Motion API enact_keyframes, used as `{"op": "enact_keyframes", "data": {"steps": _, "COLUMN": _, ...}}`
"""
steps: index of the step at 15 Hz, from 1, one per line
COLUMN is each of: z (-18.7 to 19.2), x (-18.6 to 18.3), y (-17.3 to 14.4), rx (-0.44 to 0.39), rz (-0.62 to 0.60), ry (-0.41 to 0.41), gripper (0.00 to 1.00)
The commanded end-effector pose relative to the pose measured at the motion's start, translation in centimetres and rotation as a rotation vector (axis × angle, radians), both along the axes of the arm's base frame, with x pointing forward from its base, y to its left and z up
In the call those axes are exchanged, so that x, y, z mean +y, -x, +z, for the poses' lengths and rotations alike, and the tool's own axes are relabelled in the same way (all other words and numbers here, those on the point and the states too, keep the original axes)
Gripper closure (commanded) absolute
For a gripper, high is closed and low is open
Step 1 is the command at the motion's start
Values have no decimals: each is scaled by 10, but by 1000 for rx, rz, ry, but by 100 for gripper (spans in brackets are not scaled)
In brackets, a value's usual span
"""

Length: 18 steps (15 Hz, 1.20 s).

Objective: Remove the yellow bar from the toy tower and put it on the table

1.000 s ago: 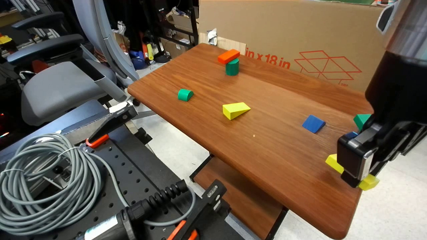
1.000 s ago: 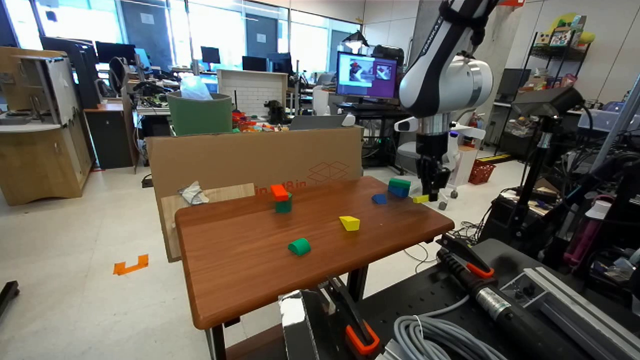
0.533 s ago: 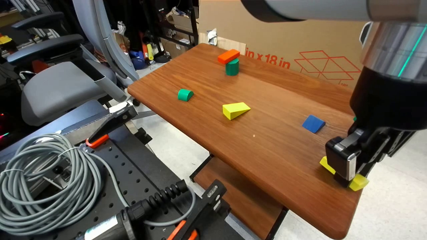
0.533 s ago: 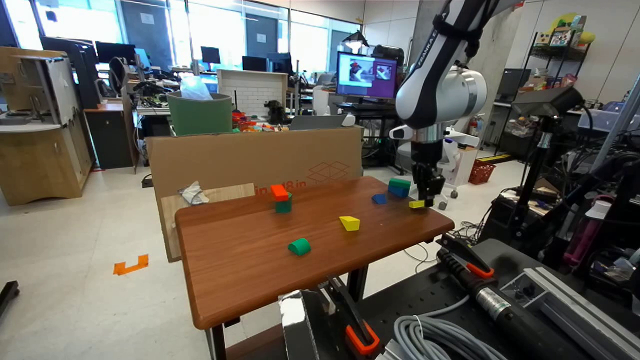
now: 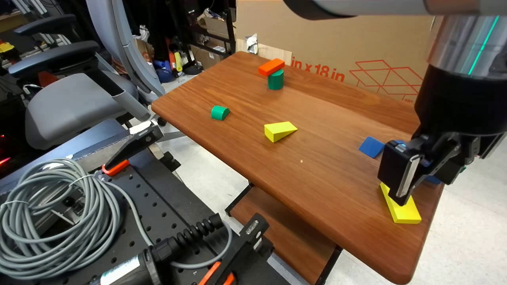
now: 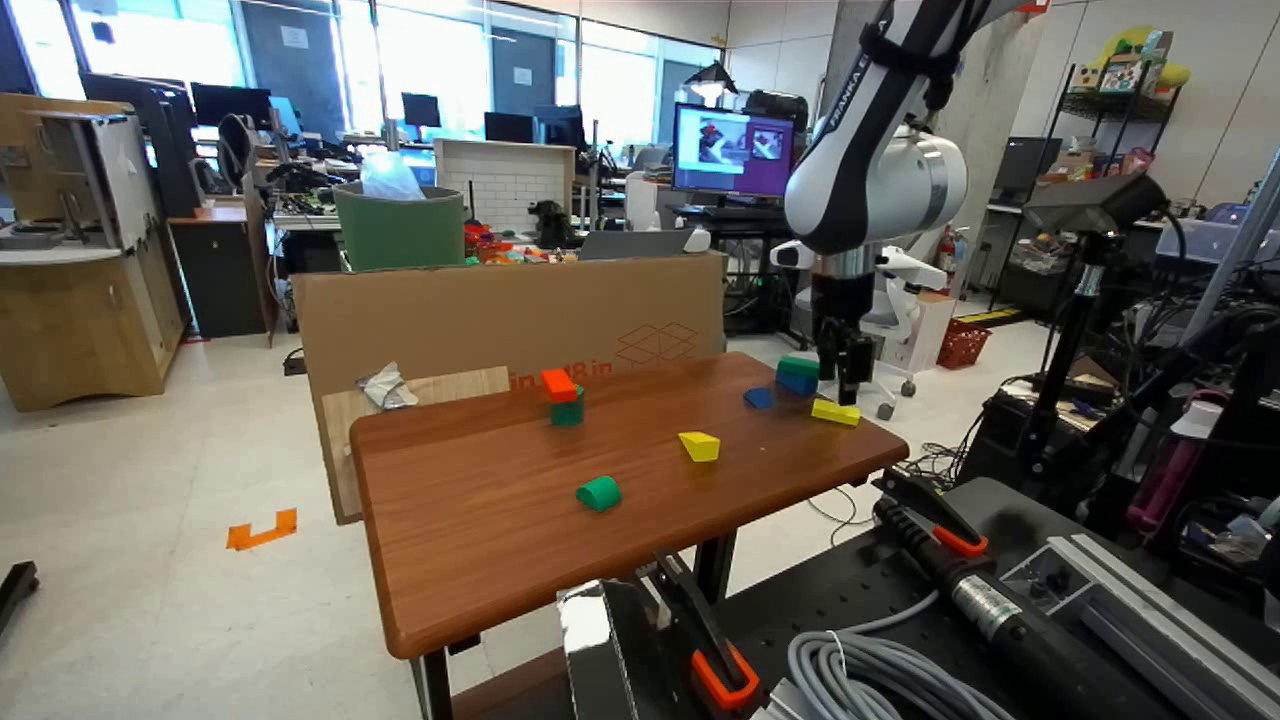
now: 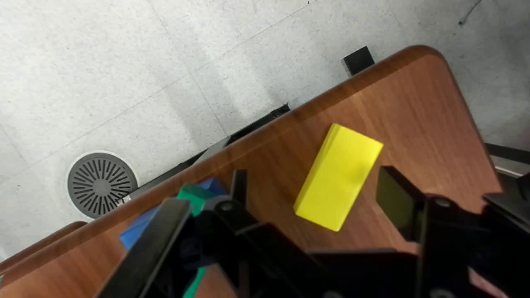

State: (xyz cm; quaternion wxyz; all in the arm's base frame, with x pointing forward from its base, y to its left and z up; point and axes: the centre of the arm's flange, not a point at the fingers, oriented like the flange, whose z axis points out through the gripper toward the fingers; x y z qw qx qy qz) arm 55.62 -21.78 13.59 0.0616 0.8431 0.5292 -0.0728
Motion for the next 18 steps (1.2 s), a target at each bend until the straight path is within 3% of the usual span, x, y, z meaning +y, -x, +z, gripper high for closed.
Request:
{"op": "enact_keyframes", "data": {"steps": 1, "z": 42, "x": 15, "y": -7, "rx": -89, "rz": -85, "ry": -15, "gripper": 0}}
{"op": "enact_keyframes", "data": {"steps": 7, "z": 149, "x": 49, "y": -46, "rx": -234, "rz": -389, "ry": -132, "gripper": 0}}
{"op": "enact_keyframes", "data": {"steps": 13, "z": 262, "x": 25, "y": -50, "rx": -287, "rz": -707, "ry": -194, "gripper": 0}}
{"op": "enact_keyframes", "data": {"steps": 14, "z": 227, "x": 35, "y": -50, "rx": -288, "rz": -612, "ry": -176, "gripper": 0}}
{"op": "enact_keyframes", "data": {"steps": 18, "z": 259, "x": 25, "y": -45, "rx": -300, "rz": -681, "ry": -180, "gripper": 0}}
